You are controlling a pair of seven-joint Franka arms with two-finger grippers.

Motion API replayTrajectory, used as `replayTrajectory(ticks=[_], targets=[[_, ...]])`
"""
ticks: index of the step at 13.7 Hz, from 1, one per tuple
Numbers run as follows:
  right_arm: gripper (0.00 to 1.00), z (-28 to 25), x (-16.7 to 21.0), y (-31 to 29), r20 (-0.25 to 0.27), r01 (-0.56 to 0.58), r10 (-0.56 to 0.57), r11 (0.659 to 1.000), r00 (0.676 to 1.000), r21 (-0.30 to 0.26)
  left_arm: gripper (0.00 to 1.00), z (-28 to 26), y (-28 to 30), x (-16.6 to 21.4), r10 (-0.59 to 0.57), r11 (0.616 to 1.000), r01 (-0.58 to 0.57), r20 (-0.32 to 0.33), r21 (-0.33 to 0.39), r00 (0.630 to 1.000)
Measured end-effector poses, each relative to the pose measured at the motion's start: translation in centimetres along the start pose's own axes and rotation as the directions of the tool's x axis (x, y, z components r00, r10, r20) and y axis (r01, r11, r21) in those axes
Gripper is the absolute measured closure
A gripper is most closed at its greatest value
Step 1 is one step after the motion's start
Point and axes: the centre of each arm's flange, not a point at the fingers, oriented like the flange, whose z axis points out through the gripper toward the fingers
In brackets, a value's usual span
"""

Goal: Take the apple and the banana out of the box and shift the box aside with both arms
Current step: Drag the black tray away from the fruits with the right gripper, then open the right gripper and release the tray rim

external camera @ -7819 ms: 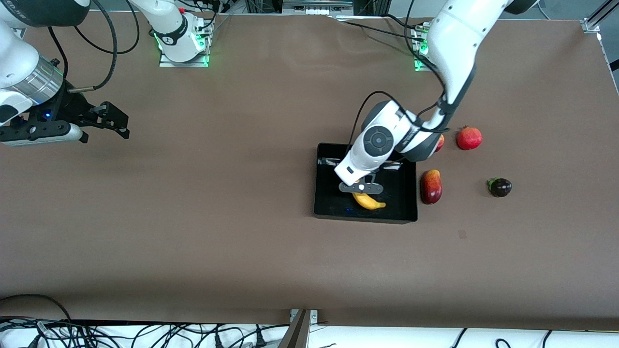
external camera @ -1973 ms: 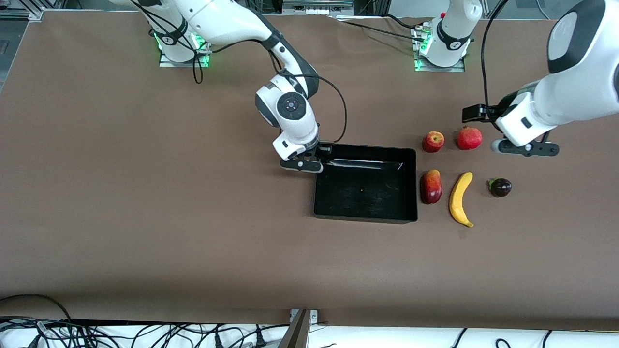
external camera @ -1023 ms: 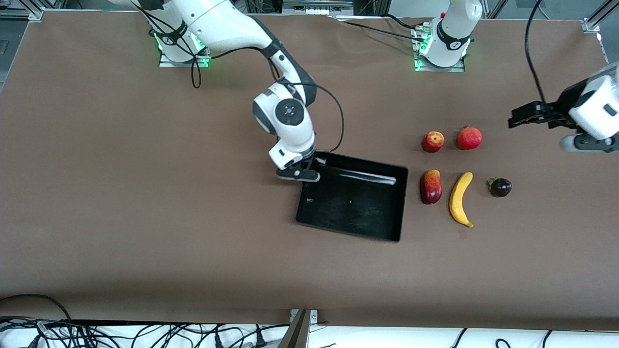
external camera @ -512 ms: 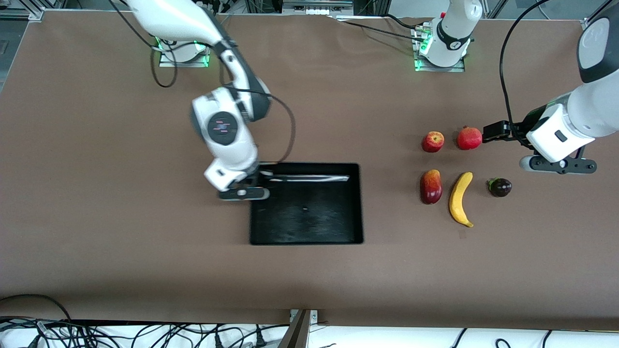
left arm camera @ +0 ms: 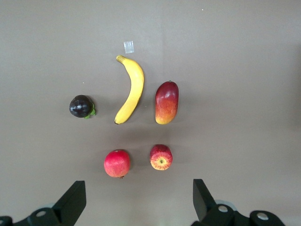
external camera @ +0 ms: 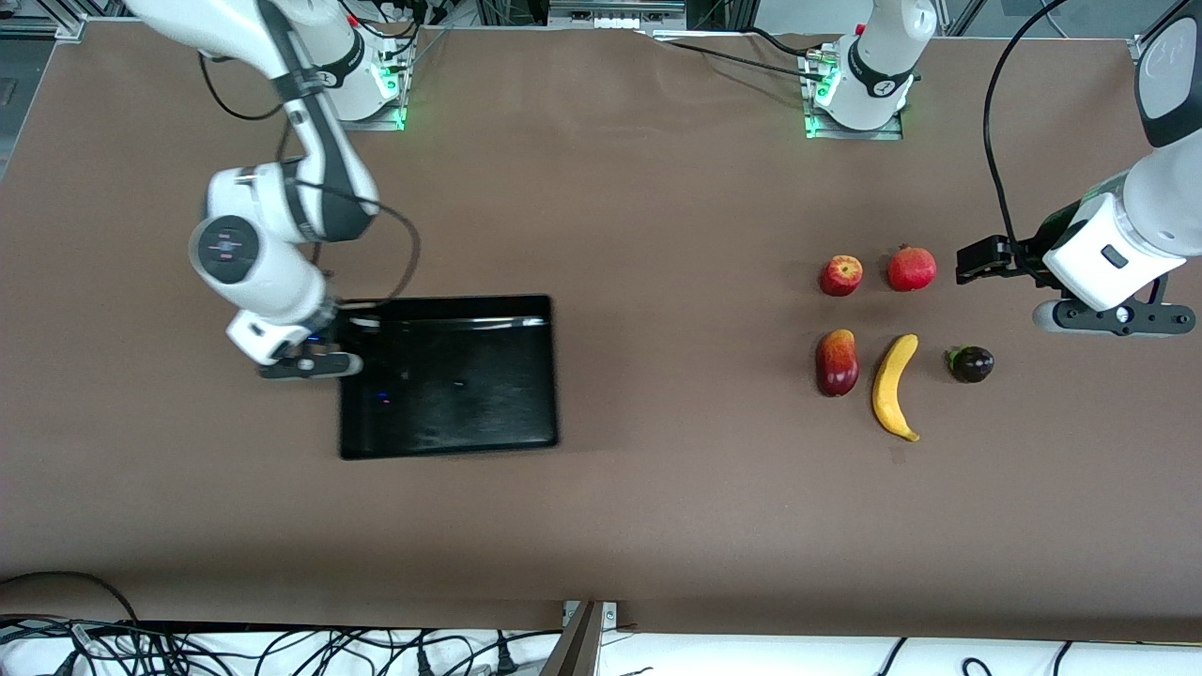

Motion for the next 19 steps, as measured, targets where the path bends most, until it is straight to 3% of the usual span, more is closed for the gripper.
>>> replayTrajectory(ticks=[2, 5, 15, 19], targets=[[0.96, 2.9, -2.3, 4.6, -0.011, -0.018, 0.018, 1.0, 1.0, 0.012, 0.0, -0.3, 1.1, -0.2, 0.021, 1.0, -0.021, -0.005, 0.005, 1.0], [0.96, 5.3, -4.5, 7.3, 0.004, -0.055, 0.055, 0.998, 0.998, 0.03, 0.0, -0.4, 3.3, -0.5, 0.064, 0.996, -0.063, -0.013, 0.068, 0.998], [0.96, 5.7, -5.3, 7.6, 0.01, 0.022, -0.023, 0.999, 1.0, 0.049, 0.0, -2.0, 2.4, -1.2, 0.051, 0.996, -0.047, -0.043, 0.074, 0.998], [0.62, 4.4, -4.0, 7.6, -0.023, 0.031, -0.03, 0.998, 0.999, 0.048, 0.0, -2.0, 2.5, -1.2, 0.051, 0.996, -0.048, -0.043, 0.074, 0.998]])
